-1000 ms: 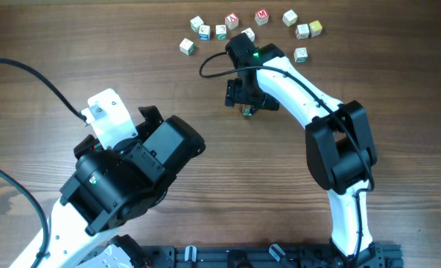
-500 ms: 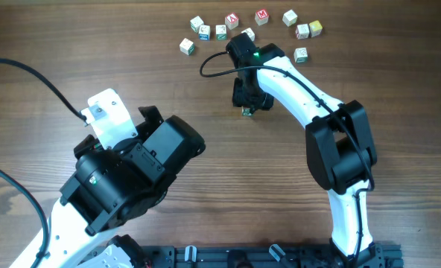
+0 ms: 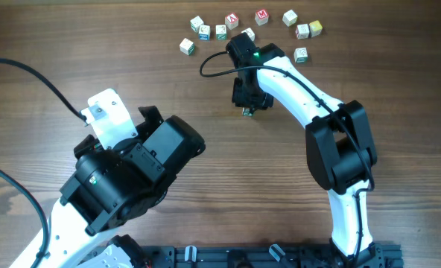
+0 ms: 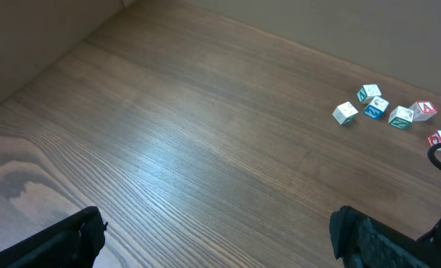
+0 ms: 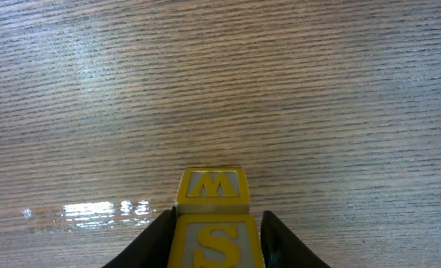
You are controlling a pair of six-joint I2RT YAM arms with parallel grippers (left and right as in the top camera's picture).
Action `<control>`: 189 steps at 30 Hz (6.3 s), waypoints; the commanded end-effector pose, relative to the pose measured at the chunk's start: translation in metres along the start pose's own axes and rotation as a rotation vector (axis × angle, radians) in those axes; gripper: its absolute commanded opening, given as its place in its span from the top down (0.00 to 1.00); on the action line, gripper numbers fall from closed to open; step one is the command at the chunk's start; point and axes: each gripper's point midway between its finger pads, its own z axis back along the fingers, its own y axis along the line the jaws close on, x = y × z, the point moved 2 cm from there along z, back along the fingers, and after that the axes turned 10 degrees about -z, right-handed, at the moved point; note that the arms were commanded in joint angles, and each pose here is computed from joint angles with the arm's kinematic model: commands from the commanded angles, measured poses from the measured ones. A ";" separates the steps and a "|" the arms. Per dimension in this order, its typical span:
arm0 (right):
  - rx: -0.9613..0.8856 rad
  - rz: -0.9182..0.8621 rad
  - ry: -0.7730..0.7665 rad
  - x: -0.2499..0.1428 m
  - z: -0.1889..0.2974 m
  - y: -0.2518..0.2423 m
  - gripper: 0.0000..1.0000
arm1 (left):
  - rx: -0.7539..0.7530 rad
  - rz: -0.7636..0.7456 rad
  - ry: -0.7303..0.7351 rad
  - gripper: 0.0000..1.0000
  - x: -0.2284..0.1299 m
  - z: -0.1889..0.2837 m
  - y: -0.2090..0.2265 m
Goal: Form a tower
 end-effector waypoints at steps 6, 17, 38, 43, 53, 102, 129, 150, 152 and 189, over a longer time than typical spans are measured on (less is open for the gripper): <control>0.036 -0.001 0.004 0.004 0.000 0.007 0.41 | 0.006 0.011 0.001 0.00 -0.001 -0.001 0.000; 0.067 0.006 0.023 0.007 -0.003 0.008 0.39 | 0.006 0.011 0.001 0.00 -0.001 -0.001 0.000; 0.079 -0.006 0.049 0.008 -0.015 0.007 0.56 | 0.006 0.011 0.001 0.00 -0.001 -0.001 0.000; 0.079 -0.007 0.049 0.008 -0.015 0.007 0.62 | 0.006 0.011 0.001 0.00 -0.001 -0.001 0.000; 0.079 -0.011 0.050 0.008 -0.015 0.007 0.65 | 0.006 0.011 0.001 0.00 -0.001 -0.001 0.000; 0.287 1.387 0.095 -0.008 -0.012 -0.005 0.00 | 0.006 0.011 0.001 0.00 -0.001 -0.001 0.000; 0.275 1.389 0.051 0.002 -0.021 0.001 0.38 | 0.006 0.011 0.001 0.00 -0.001 -0.001 0.000; 0.331 0.154 -0.144 0.047 0.141 0.032 0.00 | 0.006 0.011 0.001 0.00 -0.001 -0.001 0.000; 0.318 -0.035 -0.084 0.041 0.130 0.027 0.00 | 0.006 0.011 0.001 0.00 -0.001 -0.001 0.000; 0.147 0.060 0.064 0.028 -0.018 0.004 0.14 | 0.006 0.011 0.001 0.00 -0.001 -0.001 0.000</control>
